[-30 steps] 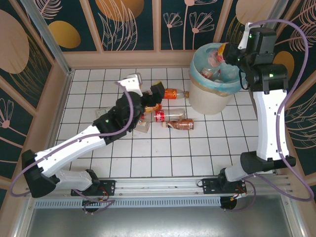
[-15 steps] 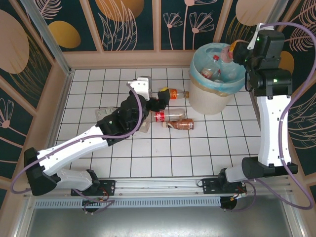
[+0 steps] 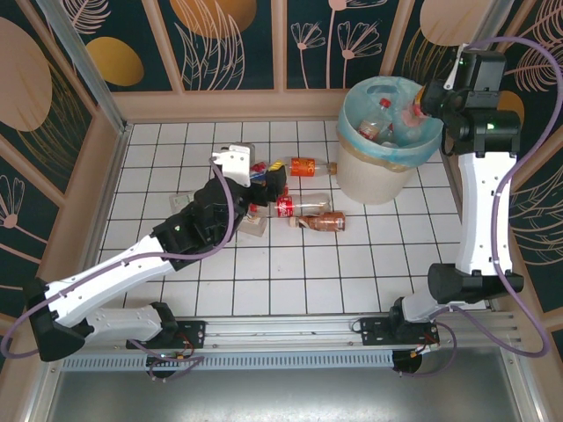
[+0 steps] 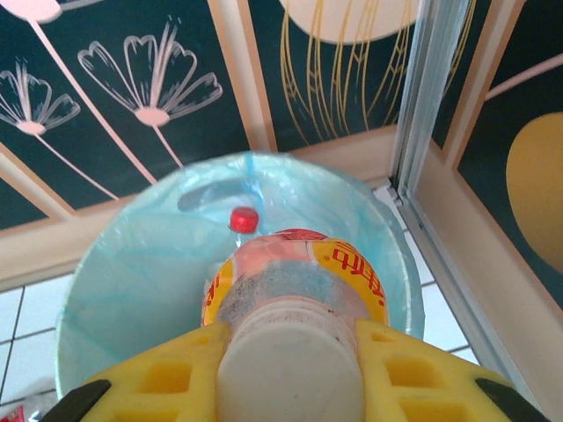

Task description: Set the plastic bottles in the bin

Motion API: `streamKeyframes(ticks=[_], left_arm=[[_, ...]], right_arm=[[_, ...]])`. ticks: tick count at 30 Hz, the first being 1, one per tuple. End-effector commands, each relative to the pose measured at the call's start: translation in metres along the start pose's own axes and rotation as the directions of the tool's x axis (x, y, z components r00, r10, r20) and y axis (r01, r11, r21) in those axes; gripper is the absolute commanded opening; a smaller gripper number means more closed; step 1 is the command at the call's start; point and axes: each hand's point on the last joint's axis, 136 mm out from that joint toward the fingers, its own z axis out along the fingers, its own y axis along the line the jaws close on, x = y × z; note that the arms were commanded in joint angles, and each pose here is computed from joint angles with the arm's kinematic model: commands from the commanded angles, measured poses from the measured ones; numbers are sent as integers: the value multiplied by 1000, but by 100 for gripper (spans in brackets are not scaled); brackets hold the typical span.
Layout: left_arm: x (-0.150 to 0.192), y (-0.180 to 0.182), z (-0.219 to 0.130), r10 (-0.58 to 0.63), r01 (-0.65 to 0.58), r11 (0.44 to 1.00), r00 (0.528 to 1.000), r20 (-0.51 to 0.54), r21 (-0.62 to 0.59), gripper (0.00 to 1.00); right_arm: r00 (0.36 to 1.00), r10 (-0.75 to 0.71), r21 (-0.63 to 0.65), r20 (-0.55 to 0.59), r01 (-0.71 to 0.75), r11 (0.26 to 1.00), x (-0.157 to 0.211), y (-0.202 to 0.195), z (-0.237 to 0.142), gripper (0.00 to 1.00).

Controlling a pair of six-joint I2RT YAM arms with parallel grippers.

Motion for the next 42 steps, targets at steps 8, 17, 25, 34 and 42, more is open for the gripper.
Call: streamKeyframes(ticks=[8, 17, 25, 34, 42], left_arm=[[15, 11, -8, -42, 42, 999, 999, -11, -9, 87], [25, 15, -10, -43, 42, 999, 998, -46, -18, 87], [40, 11, -7, -53, 53, 999, 994, -91, -2, 87], [49, 7, -3, -63, 64, 998, 991, -116, 10, 87], [59, -1, 5, -44, 48, 999, 987, -157, 22, 87]], right_arm=[[988, -19, -39, -153, 13, 999, 45, 5, 27, 0], [978, -18, -65, -207, 4, 998, 66, 9, 40, 0], [965, -23, -55, -260, 9, 998, 84, 8, 55, 0], [941, -33, -43, -337, 20, 999, 110, 6, 82, 0], [917, -47, -85, -396, 15, 996, 126, 15, 101, 0]])
